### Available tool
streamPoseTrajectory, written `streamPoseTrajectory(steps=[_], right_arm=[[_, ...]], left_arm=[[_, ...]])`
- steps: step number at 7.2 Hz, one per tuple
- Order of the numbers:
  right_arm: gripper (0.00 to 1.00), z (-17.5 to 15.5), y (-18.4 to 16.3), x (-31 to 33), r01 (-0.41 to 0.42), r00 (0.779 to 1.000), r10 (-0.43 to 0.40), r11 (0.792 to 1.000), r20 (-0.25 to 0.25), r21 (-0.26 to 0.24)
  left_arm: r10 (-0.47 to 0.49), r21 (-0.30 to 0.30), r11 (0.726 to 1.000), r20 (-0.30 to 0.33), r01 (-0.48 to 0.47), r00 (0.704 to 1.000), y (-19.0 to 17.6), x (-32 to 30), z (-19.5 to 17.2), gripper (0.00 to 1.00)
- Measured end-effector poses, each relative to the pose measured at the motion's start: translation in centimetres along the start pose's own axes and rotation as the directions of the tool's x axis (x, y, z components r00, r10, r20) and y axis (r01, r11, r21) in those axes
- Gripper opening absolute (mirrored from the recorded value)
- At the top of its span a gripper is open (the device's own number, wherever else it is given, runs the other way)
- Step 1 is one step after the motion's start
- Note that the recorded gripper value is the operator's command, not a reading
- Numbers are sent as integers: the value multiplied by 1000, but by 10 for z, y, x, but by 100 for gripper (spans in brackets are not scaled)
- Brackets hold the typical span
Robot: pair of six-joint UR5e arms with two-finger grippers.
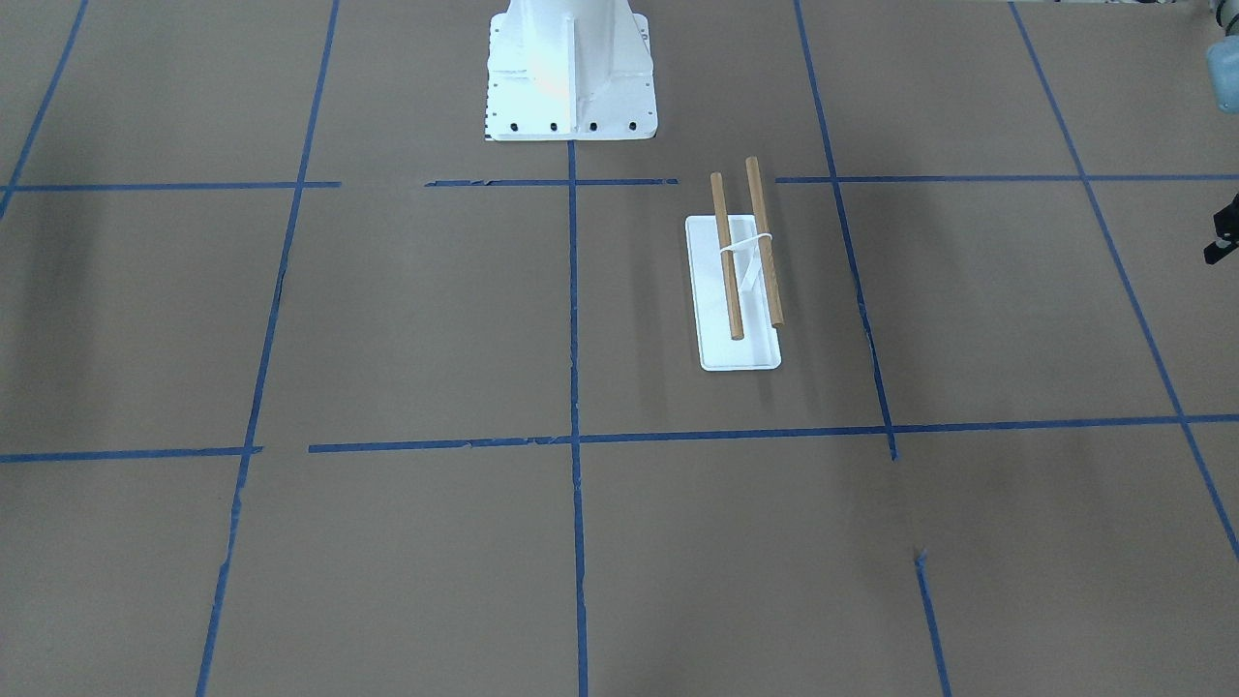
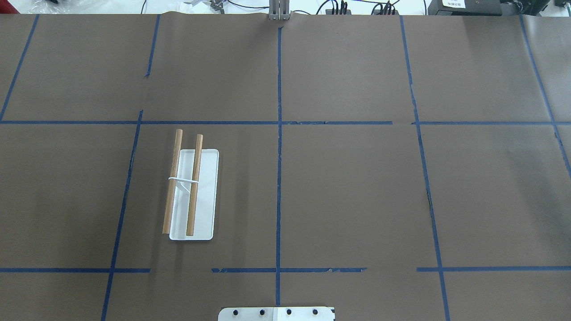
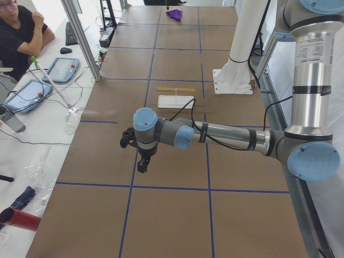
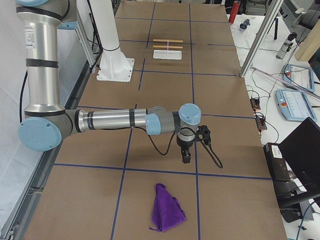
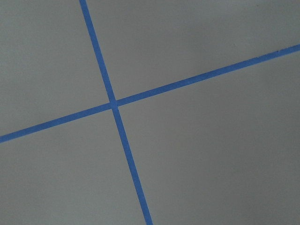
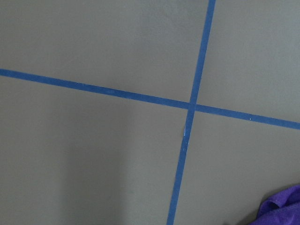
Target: Hang towel on rack
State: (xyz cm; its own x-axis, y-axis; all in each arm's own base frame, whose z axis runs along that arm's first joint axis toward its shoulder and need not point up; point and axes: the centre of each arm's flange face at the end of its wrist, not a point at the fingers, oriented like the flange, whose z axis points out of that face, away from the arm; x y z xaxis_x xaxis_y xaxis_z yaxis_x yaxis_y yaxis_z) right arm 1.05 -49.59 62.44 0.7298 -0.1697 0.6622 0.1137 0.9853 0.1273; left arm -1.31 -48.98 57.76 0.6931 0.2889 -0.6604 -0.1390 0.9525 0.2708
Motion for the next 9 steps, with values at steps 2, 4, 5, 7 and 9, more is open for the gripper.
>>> streamPoseTrajectory(steps=[2, 4, 5, 7, 9], right_arm=[[100, 4, 12, 24, -36, 999, 36, 999, 29, -7], [100, 4, 25, 35, -57, 998, 57, 998, 36, -1], [100, 8, 35, 38, -54, 998, 53, 999, 38, 8], [100, 24, 64, 49, -26, 999, 25, 999, 29, 34], [99, 63, 97, 85, -20, 1000, 20, 1000, 6, -7]], left_arm=[[24, 9, 1000, 12, -24, 1000, 0, 0, -14, 100], [36, 1, 999, 24, -36, 999, 3, -3, -12, 100], [42, -8, 999, 38, -41, 998, 6, -5, -8, 100], [54, -11, 999, 46, -53, 997, 12, -5, -4, 100], [46, -6, 999, -31, -46, 998, 14, 0, 0, 100]])
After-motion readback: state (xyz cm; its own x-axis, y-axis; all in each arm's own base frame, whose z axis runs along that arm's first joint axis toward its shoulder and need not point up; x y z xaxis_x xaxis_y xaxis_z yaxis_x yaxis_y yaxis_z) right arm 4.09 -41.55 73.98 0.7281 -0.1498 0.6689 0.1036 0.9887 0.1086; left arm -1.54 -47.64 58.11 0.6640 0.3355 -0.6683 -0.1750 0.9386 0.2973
